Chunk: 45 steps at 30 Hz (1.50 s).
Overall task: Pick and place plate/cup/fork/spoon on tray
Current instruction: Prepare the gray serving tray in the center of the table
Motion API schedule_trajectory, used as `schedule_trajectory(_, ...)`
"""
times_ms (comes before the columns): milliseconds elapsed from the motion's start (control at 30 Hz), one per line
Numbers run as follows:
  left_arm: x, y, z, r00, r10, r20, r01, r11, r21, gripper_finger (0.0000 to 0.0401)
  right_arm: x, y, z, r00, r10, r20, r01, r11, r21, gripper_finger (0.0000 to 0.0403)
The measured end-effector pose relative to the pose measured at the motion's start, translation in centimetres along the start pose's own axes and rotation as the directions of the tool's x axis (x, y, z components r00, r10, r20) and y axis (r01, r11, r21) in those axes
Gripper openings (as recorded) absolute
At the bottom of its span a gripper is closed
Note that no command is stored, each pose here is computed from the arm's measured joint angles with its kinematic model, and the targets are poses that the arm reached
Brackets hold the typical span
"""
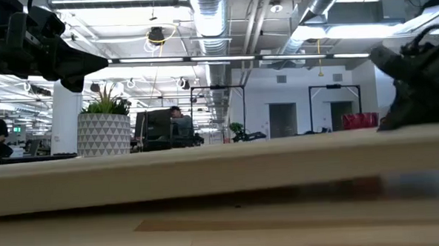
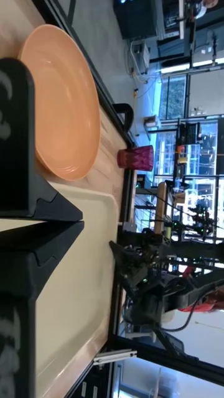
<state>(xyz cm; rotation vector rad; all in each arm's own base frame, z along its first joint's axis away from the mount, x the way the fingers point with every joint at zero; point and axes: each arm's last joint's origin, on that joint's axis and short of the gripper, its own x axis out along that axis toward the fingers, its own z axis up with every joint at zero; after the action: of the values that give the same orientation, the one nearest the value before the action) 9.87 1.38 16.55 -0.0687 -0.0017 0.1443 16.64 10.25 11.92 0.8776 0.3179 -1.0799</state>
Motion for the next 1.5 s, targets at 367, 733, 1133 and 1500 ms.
schedule_trajectory(367, 0.0, 0.0, 0.0, 1.0, 0.003, 0.0, -0.003, 1.0, -0.007, 0.0, 2.3, 0.7, -1.5, 0.993, -0.113, 0.046, 0.115, 0.993, -0.036, 0.0028)
schedule_trajectory(733, 0.0, 0.0, 0.0, 1.0, 0.003, 0.0, -0.003, 1.0, -0.007, 0.0, 1.4, -0.2, -1.1, 0.969, -0.246, -0.004, 0.242, 0.956, -0.164, 0.0131)
schedule_trajectory(1133, 0.0, 0.0, 0.0, 1.0, 0.003, 0.0, -0.003, 1.0, -0.006, 0.0, -0.7, 5.3, 2.9, 0.946, -0.311, -0.096, 0.175, 0.735, -0.654, 0.0174)
schedule_trajectory(1500, 0.0, 0.0, 0.0, 1.0, 0.003, 0.0, -0.003, 1.0, -0.006, 0.0, 6.3, 11.3, 5.2, 0.858, 0.007, -0.514, -0.482, 0.357, -0.8, 0.0023)
